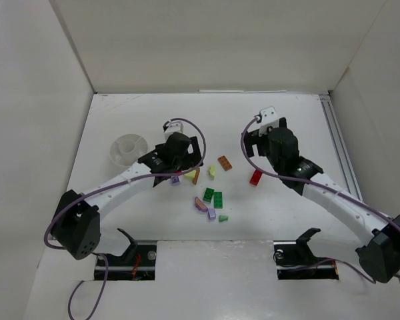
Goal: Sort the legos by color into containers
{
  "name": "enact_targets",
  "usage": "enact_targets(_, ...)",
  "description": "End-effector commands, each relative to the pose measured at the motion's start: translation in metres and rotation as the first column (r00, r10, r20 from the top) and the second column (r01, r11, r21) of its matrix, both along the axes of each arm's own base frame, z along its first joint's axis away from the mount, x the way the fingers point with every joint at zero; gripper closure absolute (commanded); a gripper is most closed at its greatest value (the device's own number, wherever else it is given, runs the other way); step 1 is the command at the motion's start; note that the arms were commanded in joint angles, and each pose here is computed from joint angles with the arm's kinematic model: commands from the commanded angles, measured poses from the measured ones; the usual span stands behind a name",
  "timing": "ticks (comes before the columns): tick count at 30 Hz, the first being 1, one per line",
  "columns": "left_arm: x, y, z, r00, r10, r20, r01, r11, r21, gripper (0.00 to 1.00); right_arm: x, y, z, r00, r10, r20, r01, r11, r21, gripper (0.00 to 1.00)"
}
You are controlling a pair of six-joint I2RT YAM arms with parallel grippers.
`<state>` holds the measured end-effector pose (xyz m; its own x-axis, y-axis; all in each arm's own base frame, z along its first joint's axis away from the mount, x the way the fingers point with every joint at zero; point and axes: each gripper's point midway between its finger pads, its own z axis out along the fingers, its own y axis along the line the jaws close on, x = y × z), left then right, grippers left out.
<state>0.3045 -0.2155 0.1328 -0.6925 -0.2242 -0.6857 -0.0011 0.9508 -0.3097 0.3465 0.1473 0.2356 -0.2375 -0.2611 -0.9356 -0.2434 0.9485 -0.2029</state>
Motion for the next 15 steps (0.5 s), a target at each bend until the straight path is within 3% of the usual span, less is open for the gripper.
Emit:
enact_targets(1,-0.018,0.021,-0.005,0.994,0.097,-0.048,-0.097,0.995,-0.002,0.0,-0.004,0.034,0.016,0.993,0.112,0.04,-0.11,0.993,-0.043,0.0)
enact_targets(5,-0.035,0.039,-0.021,0.98,0.169,-0.102,-0.169,0.986,0.015,0.0,0.01,0.031,0.012,0.997,0.031,0.065,-0.022,0.99,-0.139,0.0)
enact_targets(8,-0.045,0.051,-0.038,0.971,0.204,-0.124,-0.199,0.979,0.052,0.0,0.017,0.034,-0.011,1.0,0.02,0.005,-0.018,0.981,-0.192,0.0)
enact_targets(12,-0.045,0.057,-0.051,0.963,0.235,-0.132,-0.229,0.972,0.057,0.0,0.017,0.026,-0.005,0.996,-0.089,0.023,0.091,0.988,-0.121,0.0)
enact_targets(14,-0.041,0.064,-0.063,0.953,0.258,-0.158,-0.253,0.966,0.052,0.0,0.002,0.004,0.041,0.975,-0.156,0.156,0.162,0.987,-0.023,0.0)
enact_targets(15,-0.041,0.061,-0.063,0.957,0.245,-0.158,-0.241,0.97,0.045,0.0,0.0,-0.001,0.033,0.974,-0.172,0.148,0.18,0.983,-0.04,0.0)
